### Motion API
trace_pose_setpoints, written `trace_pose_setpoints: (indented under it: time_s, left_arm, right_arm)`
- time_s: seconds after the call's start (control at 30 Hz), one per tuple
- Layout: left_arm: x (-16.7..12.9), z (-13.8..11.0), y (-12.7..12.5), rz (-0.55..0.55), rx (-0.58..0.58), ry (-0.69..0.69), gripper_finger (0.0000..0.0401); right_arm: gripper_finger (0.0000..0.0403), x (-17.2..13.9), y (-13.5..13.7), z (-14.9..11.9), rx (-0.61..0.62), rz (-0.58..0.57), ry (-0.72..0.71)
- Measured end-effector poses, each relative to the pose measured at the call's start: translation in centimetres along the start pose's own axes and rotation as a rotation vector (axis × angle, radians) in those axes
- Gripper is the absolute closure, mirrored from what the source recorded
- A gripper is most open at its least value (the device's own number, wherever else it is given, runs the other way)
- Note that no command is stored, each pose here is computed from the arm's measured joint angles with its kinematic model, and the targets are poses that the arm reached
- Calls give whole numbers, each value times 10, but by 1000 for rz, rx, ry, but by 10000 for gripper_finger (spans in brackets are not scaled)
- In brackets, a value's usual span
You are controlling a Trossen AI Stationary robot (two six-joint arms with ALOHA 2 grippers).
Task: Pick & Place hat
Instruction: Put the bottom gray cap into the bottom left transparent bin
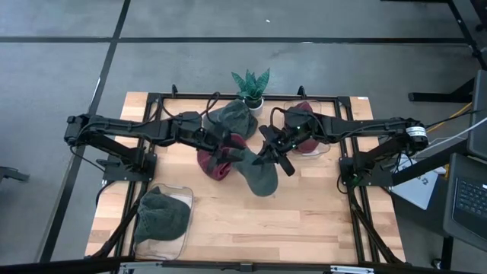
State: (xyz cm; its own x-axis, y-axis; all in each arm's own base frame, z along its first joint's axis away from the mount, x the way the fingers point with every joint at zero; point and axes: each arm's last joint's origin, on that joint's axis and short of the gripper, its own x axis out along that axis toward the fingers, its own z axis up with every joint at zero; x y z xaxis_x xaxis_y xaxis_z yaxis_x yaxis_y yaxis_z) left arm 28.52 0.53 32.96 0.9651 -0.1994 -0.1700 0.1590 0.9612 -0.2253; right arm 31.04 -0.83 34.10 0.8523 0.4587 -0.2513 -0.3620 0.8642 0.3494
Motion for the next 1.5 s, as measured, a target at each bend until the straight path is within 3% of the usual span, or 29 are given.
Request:
trace_pose_setpoints:
  time_s: [0.33, 0.67, 1.03, 1.27, 1.5]
  left_arm:
    - [-3, 3, 7, 1, 17, -15, 202]
    - [14, -11, 11, -103, -37, 61, 203]
    - [22, -10, 11, -177, -118, 32, 208]
    - [21, -11, 9, -267, -184, 63, 285]
    - [21, -15, 9, -261, -217, 114, 385]
  right_arm:
    - [398, 0, 0, 0, 4, 4, 0]
    - [398, 0, 1, 6, -28, 16, -52]
    - [398, 0, 1, 5, -15, 14, -41]
    - [393, 0, 1, 4, -22, 6, -39]
    - [370, 0, 0, 4, -8, -5, -42]
